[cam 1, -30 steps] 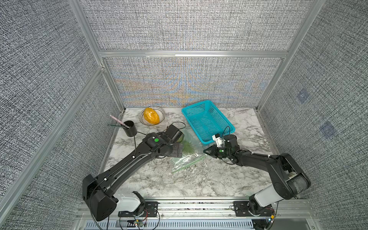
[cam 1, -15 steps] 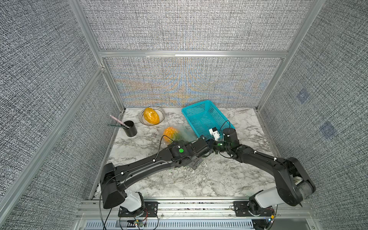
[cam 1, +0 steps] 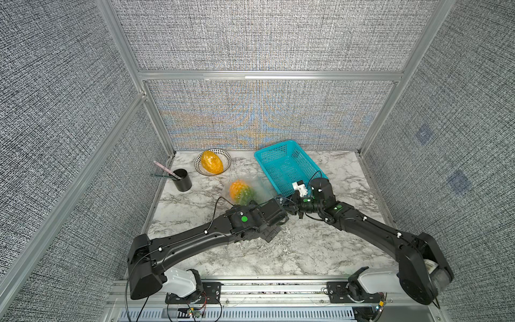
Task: Open the zip-top bag and take out the pineapple
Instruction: Adjust the zipper food storage bag at the center of the board.
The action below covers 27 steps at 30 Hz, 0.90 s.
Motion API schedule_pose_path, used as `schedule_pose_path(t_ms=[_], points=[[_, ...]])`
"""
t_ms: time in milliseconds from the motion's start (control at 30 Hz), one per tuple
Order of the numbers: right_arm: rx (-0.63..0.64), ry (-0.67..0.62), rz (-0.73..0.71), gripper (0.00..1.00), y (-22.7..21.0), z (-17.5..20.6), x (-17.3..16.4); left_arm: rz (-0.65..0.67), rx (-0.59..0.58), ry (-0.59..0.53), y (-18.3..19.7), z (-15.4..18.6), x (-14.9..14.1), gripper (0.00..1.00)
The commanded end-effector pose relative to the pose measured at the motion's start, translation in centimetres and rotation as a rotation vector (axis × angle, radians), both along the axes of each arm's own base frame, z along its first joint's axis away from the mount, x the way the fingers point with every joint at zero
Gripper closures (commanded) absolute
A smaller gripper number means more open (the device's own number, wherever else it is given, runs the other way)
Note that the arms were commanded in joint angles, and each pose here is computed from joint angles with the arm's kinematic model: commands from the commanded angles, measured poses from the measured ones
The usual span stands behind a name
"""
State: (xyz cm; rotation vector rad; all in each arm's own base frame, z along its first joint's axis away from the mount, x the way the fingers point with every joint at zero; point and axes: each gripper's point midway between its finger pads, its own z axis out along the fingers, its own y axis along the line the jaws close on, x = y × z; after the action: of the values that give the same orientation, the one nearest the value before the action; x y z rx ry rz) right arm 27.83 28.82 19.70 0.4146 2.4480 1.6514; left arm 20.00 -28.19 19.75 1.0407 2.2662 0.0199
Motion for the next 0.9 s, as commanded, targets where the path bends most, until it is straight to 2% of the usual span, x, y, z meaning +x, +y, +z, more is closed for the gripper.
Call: schedule_pose_path(t_ms=[0,167,267,367,433,600,667,800,867], points=[[0.038,0.036,-0.016,1.0,0.1,1.0,-0.2,-0.003,-0.055,0.01,-1.3,0.3,0.0,0.0],[0.048,0.05,0.005,1.0,0.4,1.6,-0.4,0.048,-0.075,0.038,-1.6,-0.6,0.1,0.0],[0.053,0.061,0.012,1.0,0.5,1.8,-0.7,0.114,-0.057,0.003,-0.8,-1.1,0.8,0.02],[0.054,0.068,0.009,1.0,0.3,2.0,-0.9,0.192,-0.022,-0.047,0.5,-1.3,1.8,0.08],[0.051,0.072,0.01,1.0,0.2,2.0,-1.2,0.196,-0.009,-0.06,0.6,-1.1,2.1,0.18],[0.049,0.076,0.005,1.0,-0.3,2.1,-1.8,0.173,0.01,-0.053,-0.1,-0.6,2.2,0.6],[0.049,0.076,0.004,1.0,-0.4,2.1,-2.0,0.165,0.021,-0.04,-0.4,-0.5,2.2,0.73],[0.054,0.054,-0.004,1.0,-0.6,2.7,-2.1,0.136,0.03,-0.024,-1.1,0.6,2.1,0.89],[0.056,0.042,-0.005,0.98,-0.7,3.0,-2.1,0.121,0.028,-0.02,-1.3,1.1,2.0,0.92]])
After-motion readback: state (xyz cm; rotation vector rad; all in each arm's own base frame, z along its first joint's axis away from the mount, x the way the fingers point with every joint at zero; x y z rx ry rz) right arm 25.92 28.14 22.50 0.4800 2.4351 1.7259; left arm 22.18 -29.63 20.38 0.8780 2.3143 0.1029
